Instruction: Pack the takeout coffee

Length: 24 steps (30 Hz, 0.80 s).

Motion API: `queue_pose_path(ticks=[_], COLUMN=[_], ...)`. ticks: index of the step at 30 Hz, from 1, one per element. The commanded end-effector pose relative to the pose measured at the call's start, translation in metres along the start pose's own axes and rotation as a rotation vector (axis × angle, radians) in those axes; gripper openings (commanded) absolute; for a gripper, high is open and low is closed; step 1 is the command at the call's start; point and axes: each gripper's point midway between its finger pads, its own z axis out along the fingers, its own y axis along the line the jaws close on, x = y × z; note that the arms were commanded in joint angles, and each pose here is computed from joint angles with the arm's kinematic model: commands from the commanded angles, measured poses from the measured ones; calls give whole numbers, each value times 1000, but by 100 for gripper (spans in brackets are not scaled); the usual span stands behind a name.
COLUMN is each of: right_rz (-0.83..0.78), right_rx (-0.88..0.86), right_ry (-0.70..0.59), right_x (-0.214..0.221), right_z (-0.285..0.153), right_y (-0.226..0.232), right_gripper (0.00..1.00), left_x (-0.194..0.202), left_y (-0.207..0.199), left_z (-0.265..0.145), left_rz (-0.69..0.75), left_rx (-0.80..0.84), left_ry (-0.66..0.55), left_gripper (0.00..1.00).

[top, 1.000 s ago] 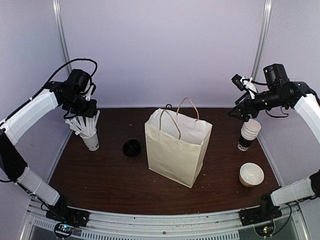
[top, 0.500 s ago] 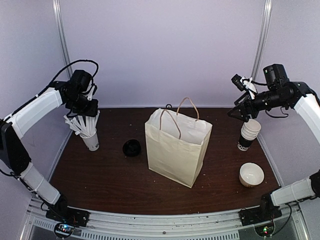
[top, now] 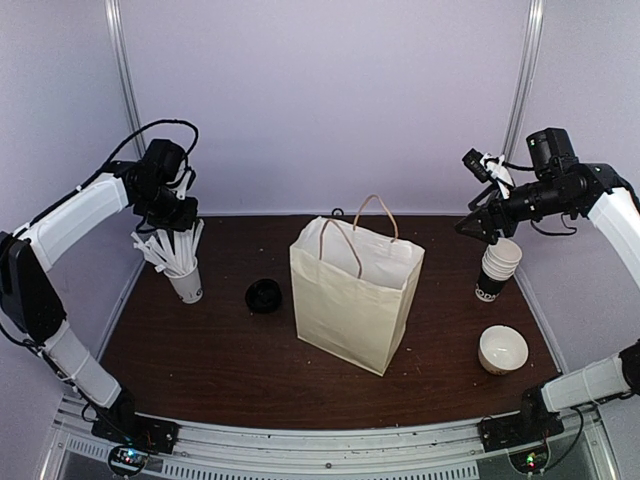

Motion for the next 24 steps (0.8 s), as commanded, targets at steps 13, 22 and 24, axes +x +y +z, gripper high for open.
queue_pose_path(ticks=[13, 22, 24], right_rz=[1, 5, 6], right_rx=[-19, -24, -24], right_ry=[-5, -6, -7], right_x=[-4, -4, -4], right_z=[3, 3, 3], right_y=[-1, -1, -1], right_gripper=[85, 85, 85], left_x=[-24, -60, -67], left_y=[24, -30, -47], left_z=[-138, -230, -249], left_rz=[22, 119, 127], left_rx=[22, 403, 513], left_ry=[-170, -449, -500], left_gripper=[0, 0, 0])
